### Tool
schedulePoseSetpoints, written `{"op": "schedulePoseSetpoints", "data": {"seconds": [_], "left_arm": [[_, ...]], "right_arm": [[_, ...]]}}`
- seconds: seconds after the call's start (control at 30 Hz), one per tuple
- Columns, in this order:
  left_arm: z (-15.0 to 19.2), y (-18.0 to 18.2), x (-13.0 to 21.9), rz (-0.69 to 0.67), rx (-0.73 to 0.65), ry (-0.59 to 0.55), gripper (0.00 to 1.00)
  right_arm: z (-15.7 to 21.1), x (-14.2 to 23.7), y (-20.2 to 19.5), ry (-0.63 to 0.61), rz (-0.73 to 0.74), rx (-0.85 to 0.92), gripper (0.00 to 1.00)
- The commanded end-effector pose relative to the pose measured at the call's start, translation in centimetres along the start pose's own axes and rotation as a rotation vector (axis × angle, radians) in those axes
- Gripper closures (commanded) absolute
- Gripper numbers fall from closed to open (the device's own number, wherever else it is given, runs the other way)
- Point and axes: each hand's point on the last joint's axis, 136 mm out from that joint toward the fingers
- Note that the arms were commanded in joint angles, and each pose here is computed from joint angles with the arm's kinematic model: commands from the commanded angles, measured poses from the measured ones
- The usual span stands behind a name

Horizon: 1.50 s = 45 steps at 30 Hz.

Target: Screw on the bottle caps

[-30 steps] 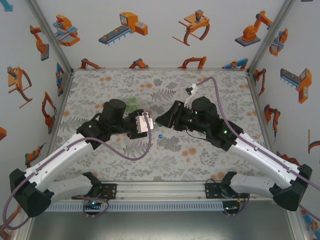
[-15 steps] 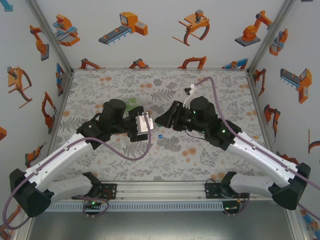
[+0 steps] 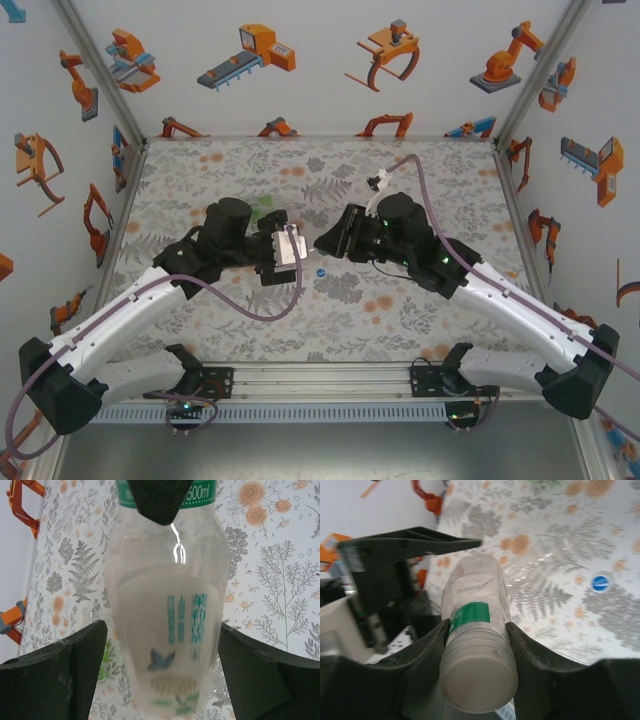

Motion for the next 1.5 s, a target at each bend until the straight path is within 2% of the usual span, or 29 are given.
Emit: {"op": "schedulePoseSetpoints", "data": {"seconds": [0.0, 0.3, 0.7, 1.1, 1.47], "left_arm": [[-1.7, 0.1, 0.6, 0.001, -0.019, -0.049, 0.19], [-1.5, 0.0, 0.5, 0.006, -0.016, -0.043, 0.19], [-1.4, 0.1, 0.3, 0.004, -0.014, -0.035, 0.19], [-1.0, 0.3, 0.1, -0.009, -0.012, -0.016, 0.17], [-1.0, 0.2, 0.0, 0.000, -0.011, -0.018, 0.16]], "right_arm": [[0.1, 0.2, -3.1, 0.057, 0.140, 0.106, 0.65], [-1.1, 1.4, -9.6, 0.242, 0.394, 0.287, 0.65], [-5.3, -0.9, -17.9, 0.383, 0.586, 0.316, 0.65], [-10.1, -4.5, -24.8, 0.419, 0.718, 0.300, 0.66], [-10.2, -6.4, -28.4, 0.494, 0.745, 0.265, 0.65]]}}
Point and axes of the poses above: each hand's point on the last joint's axis, 136 mm out from that joint toward the fingers, its own x axis back along the fingers, its own y axis along the line the jaws close on, z = x × y, and after that the axes turned 11 degrees about x, right-handed
